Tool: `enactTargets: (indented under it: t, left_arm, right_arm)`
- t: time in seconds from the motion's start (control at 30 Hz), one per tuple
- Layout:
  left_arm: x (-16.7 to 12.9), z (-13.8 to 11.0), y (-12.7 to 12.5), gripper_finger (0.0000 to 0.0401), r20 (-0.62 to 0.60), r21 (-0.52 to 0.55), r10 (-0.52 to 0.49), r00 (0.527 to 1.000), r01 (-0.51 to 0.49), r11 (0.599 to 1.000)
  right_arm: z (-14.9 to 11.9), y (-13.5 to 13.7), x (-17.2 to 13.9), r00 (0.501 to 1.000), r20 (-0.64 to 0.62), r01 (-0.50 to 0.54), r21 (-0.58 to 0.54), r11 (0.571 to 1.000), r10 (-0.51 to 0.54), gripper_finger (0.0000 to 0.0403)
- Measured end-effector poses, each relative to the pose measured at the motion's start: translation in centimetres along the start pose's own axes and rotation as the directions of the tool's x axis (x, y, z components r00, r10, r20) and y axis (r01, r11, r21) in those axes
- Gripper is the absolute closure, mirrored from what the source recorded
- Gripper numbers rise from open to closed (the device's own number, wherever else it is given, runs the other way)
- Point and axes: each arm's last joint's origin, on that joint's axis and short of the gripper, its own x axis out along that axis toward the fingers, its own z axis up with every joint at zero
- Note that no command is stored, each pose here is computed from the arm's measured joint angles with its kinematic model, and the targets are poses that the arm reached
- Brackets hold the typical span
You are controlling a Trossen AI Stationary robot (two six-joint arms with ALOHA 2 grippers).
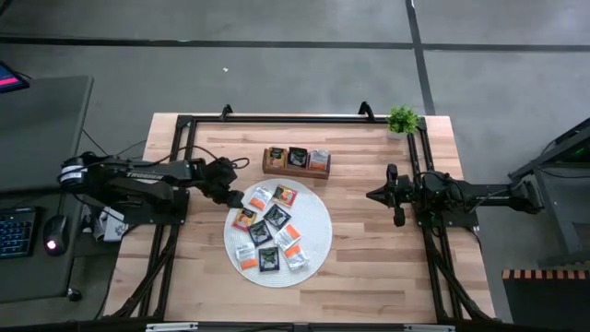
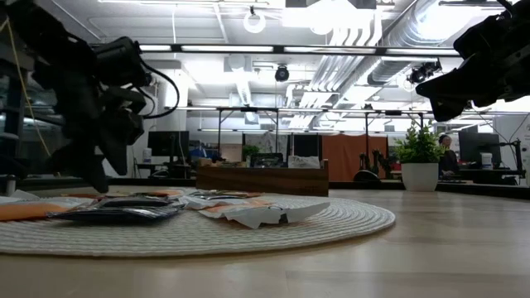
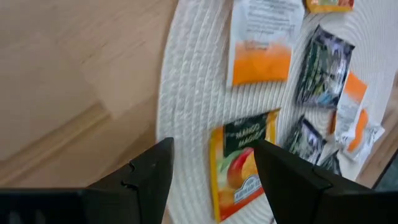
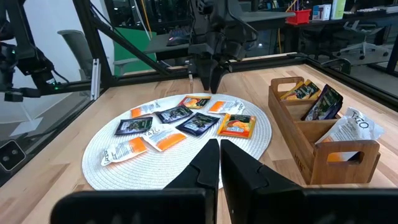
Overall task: Pick & Place Tea
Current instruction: Put the yellow tea bag into the left section of the wooden organizer
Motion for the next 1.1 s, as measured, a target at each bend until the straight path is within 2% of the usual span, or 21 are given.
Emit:
enactTargets:
  t: [0.17, 0.9, 1.1]
  left_arm:
    - [0.3, 0.6, -0.9, 0.018, -0.014, 0.023, -0.002, 1.0, 0.003, 1.0]
    - [0.7, -0.3, -1.7, 0.0181, 0.0, 0.009, 0.037, 0.999, -0.037, 0.999]
    - [1.9, -0.2, -2.0, 0.0181, -0.016, 0.01, 0.024, 1.0, -0.024, 1.0]
  right_arm:
    - [0.0, 0.0, 0.0, 1.0, 0.0, 0.0, 0.0, 1.0, 0.0, 0.0391]
    - [0.0, 0.0, 0.0, 1.0, 0.0, 0.0, 0.0, 1.0, 0.0, 0.0391]
    - [0.0, 0.0, 0.0, 1.0, 0.0, 0.0, 0.0, 1.0, 0.0, 0.0391]
